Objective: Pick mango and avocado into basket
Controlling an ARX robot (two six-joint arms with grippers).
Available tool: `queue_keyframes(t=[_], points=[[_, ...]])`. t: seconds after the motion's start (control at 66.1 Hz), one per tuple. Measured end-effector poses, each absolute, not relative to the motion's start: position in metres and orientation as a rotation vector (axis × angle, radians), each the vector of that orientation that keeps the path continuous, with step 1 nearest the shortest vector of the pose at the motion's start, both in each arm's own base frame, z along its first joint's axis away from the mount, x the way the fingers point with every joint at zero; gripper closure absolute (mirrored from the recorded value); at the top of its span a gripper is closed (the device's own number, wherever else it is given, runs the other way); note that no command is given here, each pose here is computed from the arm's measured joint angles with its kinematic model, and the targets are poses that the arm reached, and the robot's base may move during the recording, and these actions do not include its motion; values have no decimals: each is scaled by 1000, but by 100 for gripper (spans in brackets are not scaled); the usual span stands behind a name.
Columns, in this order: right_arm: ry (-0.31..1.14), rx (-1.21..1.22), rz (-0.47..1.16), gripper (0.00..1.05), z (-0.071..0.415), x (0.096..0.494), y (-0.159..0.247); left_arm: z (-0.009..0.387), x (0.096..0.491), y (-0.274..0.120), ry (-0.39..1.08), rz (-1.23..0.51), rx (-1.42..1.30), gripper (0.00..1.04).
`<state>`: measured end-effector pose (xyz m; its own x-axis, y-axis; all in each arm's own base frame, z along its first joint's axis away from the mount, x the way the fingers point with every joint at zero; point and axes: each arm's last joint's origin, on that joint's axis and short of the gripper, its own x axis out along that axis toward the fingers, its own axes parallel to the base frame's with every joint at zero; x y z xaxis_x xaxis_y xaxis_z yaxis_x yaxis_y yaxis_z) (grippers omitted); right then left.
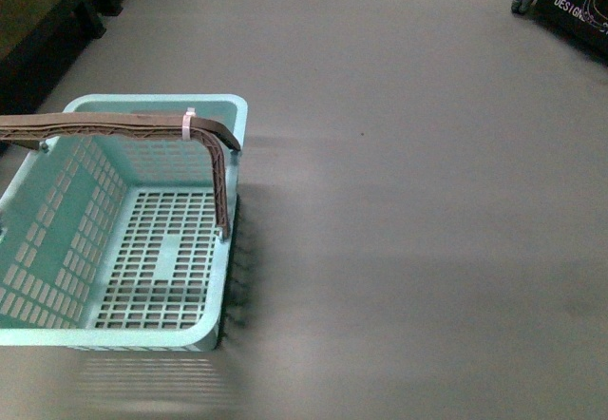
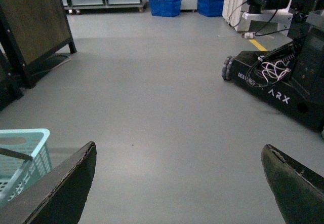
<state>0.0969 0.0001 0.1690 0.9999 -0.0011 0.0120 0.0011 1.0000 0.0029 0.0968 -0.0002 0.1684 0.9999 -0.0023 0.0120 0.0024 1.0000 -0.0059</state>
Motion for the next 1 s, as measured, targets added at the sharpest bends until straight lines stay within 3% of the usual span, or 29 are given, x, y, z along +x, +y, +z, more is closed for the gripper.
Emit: queue_keyframes(t=[0.665, 0.786, 0.907, 0.998], points=[[-12, 3, -1, 9, 169, 97, 0, 168, 97, 0, 1, 9, -21, 8], [-12, 3, -1, 9, 169, 97, 0, 169, 104, 3, 274, 142, -435, 8], [-12, 3, -1, 9, 169, 97, 0, 183, 126, 12, 228, 218, -896, 8], [-12, 3, -1, 9, 169, 97, 0, 184, 153, 18, 203, 239, -1092, 8]])
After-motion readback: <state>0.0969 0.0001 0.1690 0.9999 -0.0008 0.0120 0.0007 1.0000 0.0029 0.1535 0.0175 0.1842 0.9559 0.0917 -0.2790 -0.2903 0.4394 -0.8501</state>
